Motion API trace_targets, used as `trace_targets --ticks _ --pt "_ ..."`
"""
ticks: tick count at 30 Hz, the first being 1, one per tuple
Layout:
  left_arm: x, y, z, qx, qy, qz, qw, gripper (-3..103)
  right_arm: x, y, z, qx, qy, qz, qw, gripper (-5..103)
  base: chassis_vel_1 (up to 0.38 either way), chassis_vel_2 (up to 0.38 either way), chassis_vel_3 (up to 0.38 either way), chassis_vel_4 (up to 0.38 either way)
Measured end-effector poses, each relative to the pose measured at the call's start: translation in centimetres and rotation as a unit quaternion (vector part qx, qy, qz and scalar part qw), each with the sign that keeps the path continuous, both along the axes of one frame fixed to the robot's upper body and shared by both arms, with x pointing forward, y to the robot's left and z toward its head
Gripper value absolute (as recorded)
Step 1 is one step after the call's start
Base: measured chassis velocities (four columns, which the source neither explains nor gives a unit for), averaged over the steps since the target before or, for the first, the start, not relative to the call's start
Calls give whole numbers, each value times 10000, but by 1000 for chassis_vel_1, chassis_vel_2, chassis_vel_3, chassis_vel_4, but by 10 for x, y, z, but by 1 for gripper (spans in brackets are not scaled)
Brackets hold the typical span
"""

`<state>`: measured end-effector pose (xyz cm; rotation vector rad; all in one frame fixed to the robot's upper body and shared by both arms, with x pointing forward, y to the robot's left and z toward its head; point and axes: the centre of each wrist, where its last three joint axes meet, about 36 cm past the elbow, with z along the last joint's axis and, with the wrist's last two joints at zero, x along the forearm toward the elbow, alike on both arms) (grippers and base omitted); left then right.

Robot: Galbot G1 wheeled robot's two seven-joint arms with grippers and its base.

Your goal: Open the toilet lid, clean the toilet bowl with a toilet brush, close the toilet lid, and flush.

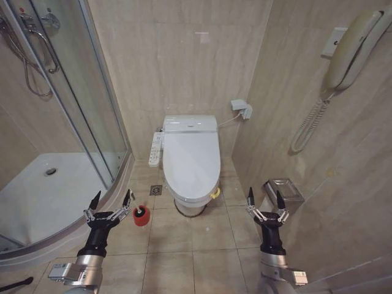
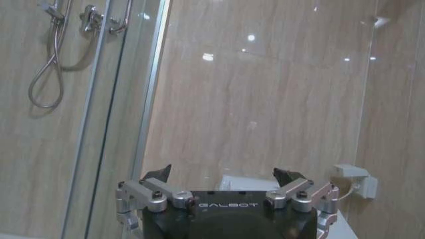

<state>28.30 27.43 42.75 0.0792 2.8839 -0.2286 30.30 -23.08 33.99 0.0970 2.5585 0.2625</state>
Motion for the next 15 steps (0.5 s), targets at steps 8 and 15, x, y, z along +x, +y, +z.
trace_targets --ticks 8,15 --pt "4 -1 1 -35 -95 -9 9999 100 -3 -1 1 42 85 -82 9999 100 0 0 0 0" --pt "10 0 -7 -89 -114 80 9999 100 -9 -13 2 -56 183 -192 9996 100 0 0 0 0"
